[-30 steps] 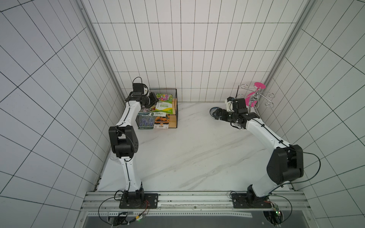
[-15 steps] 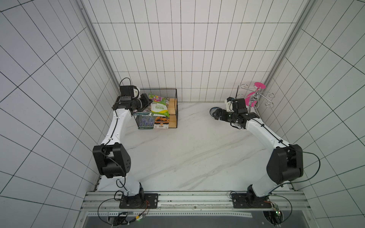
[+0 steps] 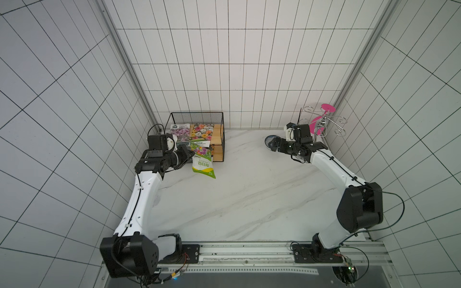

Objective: Take the seed bag off the shelf
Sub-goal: Place the seed packet at the center of the board.

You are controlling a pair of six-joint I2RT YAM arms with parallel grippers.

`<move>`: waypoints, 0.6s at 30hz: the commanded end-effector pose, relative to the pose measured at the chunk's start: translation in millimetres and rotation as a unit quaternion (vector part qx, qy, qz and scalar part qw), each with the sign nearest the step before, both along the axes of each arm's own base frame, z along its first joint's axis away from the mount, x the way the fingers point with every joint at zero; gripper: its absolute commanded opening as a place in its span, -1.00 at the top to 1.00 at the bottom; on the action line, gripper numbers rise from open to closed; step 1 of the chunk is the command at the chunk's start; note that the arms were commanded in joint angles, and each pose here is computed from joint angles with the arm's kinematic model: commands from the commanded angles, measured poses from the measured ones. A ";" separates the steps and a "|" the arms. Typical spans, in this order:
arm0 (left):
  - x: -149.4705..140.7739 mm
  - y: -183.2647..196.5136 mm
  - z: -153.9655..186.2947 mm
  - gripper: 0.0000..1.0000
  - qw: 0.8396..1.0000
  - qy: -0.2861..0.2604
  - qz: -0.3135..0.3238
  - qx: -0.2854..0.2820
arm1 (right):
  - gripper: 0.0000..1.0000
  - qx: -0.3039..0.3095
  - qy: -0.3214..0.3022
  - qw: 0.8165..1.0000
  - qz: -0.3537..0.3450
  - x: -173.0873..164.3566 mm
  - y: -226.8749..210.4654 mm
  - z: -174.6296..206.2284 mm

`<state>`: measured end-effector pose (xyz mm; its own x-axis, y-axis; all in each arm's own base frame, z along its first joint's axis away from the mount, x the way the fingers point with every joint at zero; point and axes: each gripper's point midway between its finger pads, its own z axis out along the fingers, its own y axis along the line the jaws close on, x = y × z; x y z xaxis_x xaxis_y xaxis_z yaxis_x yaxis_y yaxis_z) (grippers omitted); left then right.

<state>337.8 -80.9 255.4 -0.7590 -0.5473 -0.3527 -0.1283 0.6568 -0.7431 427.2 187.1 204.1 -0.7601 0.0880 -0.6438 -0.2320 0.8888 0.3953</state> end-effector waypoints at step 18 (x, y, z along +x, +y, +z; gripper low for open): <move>34.0 -158.3 -81.9 1.00 0.992 0.031 -0.117 -0.030 | -0.98 -0.028 0.021 0.999 -0.009 -23.2 -14.7 -19.1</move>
<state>343.4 -226.6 157.1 -0.9267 -0.3261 -0.1867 -0.0743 0.6460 -0.7597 412.1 178.0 188.4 -0.7804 0.0829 -0.6198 -0.2038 0.9033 0.3774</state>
